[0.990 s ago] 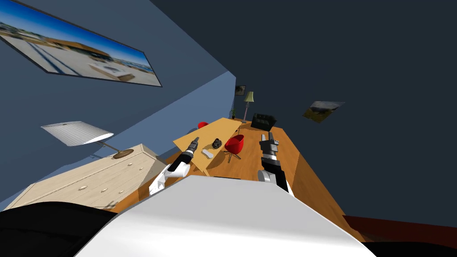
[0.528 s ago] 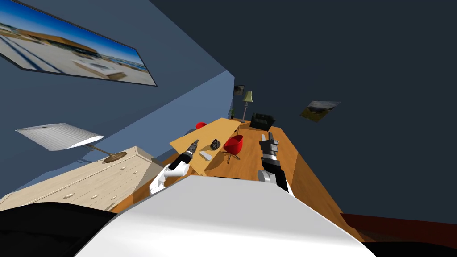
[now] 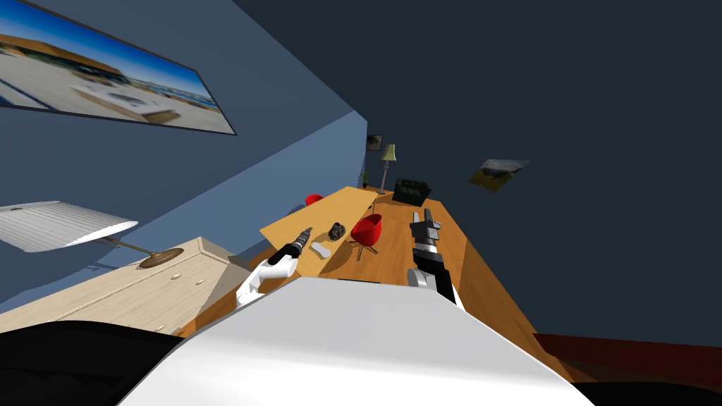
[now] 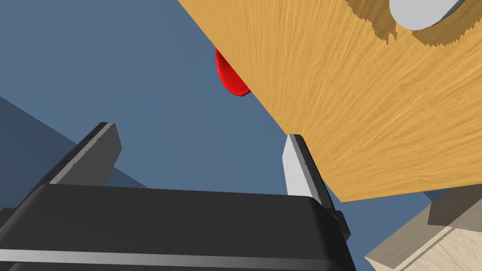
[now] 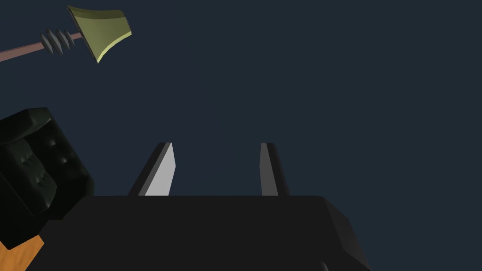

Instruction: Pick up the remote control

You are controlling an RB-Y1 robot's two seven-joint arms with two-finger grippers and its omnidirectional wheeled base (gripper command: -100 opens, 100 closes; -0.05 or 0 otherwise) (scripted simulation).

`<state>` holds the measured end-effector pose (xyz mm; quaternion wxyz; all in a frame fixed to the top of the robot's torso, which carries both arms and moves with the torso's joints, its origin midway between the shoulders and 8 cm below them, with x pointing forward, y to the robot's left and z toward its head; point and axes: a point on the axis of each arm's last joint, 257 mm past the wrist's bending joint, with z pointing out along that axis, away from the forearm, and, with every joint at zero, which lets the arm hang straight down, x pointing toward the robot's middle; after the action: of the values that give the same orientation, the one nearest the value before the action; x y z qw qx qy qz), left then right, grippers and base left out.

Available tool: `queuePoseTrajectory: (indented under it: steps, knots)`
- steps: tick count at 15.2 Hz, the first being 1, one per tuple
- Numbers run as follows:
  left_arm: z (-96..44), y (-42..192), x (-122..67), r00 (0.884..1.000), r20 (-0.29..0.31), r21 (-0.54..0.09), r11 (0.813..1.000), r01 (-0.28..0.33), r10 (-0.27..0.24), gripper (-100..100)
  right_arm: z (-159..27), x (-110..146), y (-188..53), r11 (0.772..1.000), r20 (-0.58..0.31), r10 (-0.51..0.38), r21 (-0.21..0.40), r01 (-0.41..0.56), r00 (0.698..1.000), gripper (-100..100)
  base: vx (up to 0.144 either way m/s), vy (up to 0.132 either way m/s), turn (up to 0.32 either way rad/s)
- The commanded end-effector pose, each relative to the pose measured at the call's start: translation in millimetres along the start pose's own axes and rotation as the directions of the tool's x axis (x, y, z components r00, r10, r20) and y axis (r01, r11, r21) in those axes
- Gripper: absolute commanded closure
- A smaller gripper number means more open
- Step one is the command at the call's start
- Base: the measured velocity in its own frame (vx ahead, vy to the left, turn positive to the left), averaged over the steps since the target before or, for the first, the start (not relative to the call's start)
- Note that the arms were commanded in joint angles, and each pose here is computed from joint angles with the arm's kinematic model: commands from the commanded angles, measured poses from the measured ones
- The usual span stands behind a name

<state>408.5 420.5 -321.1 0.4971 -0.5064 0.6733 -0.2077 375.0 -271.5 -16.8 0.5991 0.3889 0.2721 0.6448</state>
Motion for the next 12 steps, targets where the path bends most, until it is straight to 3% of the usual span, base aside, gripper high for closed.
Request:
queuePoseTrajectory:
  steps: [1,2,5,6,8,9,12]
  knots:
    - [-0.5,13,0.0,1.0,-0.012,-0.047,0.999,-0.009,0.008,-100,0.0,0,0,1.0,0.0,0.0,0.0,0.0,1.0,0,0.046,-0.014,-0.018]
    - [2.2,29,-2.1,0.999,-0.018,-0.089,0.996,-0.028,0.026,-100,0.0,0,0,1.0,0.0,0.0,0.0,0.0,1.0,0,0.06,-0.019,-0.054]
    - [1.3,38,0.9,0.999,-0.031,-0.122,0.992,-0.028,0.025,-100,0.0,0,0,1.0,0.0,0.0,0.0,0.0,1.0,0,0.045,-0.018,-0.025]
    - [2.5,56,0.1,0.998,-0.043,-0.173,0.984,-0.046,0.039,-100,0.0,0,0,1.0,0.0,0.0,0.0,0.0,1.0,0,0.039,-0.017,-0.049]
    - [1.3,61,2.2,0.998,-0.052,-0.195,0.98,-0.047,0.037,-100,0.0,0,0,1.0,0.0,0.0,0.0,0.0,1.0,0,0.05,-0.016,-0.046]
    - [2.1,76,1.0,0.997,-0.063,-0.233,0.97,-0.063,0.05,-100,0.0,0,0,1.0,0.0,0.0,0.0,0.0,1.0,0,0.055,-0.014,-0.064]
    - [-0.2,84,4.0,0.996,-0.077,-0.263,0.962,-0.065,0.046,-100,0.0,0,0,1.0,0.0,0.0,0.0,0.0,1.0,0,0.05,-0.01,-0.027]
